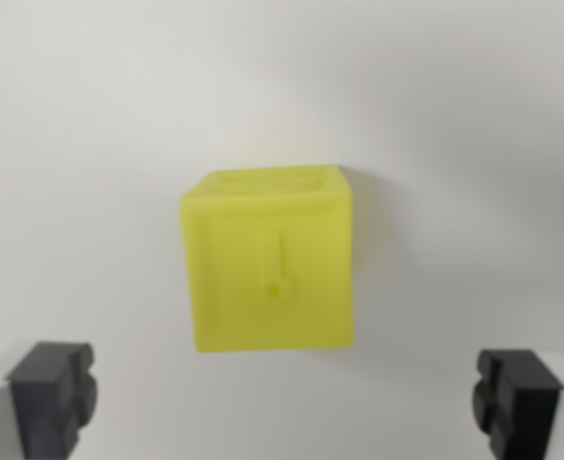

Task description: Pick yellow cube

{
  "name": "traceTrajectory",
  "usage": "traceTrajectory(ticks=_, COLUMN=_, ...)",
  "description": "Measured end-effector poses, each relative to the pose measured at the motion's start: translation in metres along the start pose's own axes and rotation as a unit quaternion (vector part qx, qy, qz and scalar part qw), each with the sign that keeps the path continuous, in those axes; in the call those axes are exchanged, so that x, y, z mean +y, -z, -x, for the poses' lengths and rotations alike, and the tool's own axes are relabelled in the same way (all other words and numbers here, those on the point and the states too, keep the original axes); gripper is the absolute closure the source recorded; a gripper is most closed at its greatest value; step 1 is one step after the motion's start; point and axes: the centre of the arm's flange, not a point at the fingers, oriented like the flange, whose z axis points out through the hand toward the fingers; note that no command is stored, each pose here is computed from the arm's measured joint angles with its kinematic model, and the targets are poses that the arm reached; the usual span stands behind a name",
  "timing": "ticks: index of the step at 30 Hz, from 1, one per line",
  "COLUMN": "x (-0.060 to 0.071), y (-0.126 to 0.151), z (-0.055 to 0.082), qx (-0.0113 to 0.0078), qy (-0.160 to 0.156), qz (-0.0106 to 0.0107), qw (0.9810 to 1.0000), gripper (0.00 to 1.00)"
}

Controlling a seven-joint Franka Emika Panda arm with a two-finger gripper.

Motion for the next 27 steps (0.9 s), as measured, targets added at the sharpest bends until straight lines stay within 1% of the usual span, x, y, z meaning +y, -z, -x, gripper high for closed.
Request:
traceTrajectory(ticks=12, x=-0.003, y=-0.030, z=0.002, qx=-0.0030, qy=0.026, qz=0.0011, qw=0.9997, gripper=0.00)
traceTrajectory(ticks=24, x=-0.004, y=-0.058, z=0.002, qx=-0.0033, qy=0.032, qz=0.0010, qw=0.9995, gripper=0.00)
traceTrajectory(ticks=27, x=-0.004, y=-0.066, z=0.002, qx=-0.0037, qy=0.033, qz=0.0012, qw=0.9995, gripper=0.00)
